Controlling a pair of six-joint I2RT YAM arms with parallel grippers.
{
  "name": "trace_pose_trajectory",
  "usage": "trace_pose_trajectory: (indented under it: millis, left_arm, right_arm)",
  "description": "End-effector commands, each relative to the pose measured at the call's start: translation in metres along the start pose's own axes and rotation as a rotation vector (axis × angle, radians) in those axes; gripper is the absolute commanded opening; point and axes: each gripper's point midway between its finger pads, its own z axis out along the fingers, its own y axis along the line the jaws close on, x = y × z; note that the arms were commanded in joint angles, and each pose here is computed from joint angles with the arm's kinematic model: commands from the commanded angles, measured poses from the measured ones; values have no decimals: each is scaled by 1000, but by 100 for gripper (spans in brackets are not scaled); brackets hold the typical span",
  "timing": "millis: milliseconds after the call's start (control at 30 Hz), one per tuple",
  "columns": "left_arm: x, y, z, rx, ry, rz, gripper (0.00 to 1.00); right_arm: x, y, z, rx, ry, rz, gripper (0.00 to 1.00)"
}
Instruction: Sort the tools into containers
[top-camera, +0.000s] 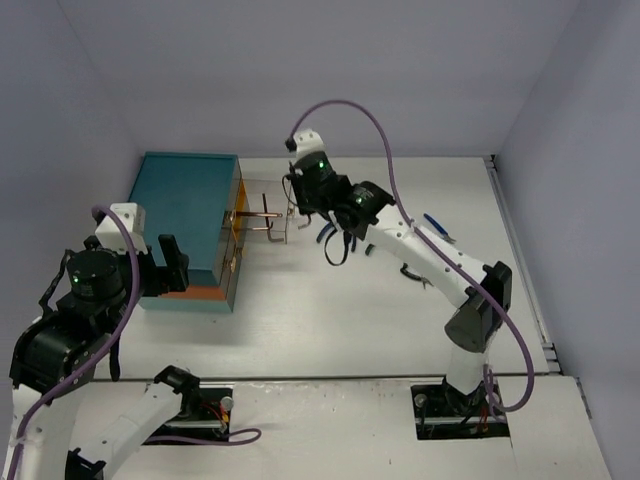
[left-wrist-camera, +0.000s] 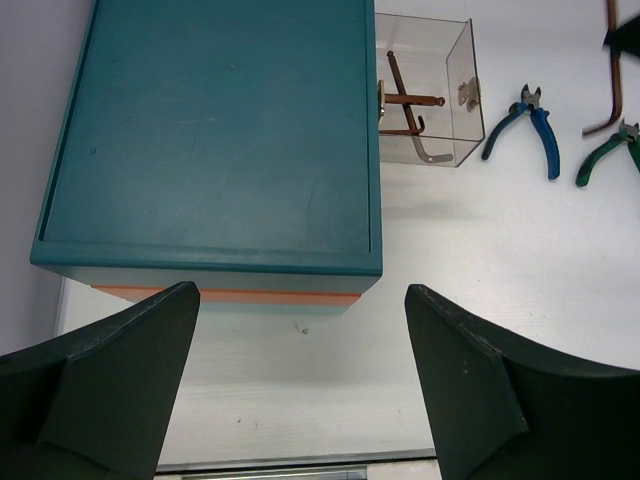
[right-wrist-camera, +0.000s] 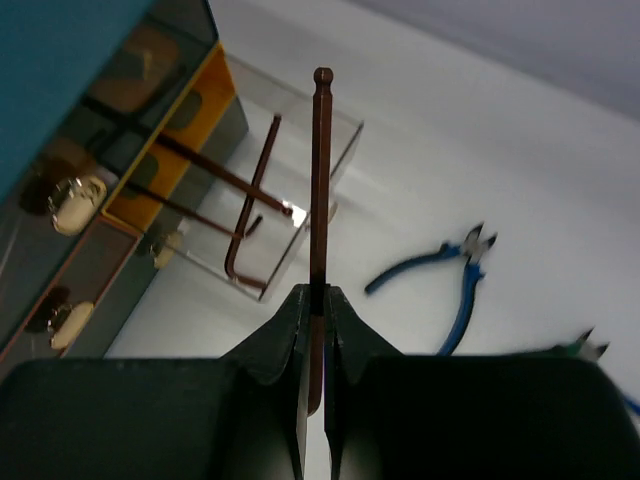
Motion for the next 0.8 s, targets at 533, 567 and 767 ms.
trace_pose_trajectory:
  millis: [533,567,767]
  left_arm:
    - [4,2,43,-112,69,-27,81]
    - [2,0,45,-111,67,-30,81]
    - [-1,-8,64,-103,76,-29,81]
  right_arm:
    - [-14,50,118,-201,-40,-198,22]
    - [-13,48,117,-195,-36,-196,29]
    - [-63,15,77,-128,-131,-90,56]
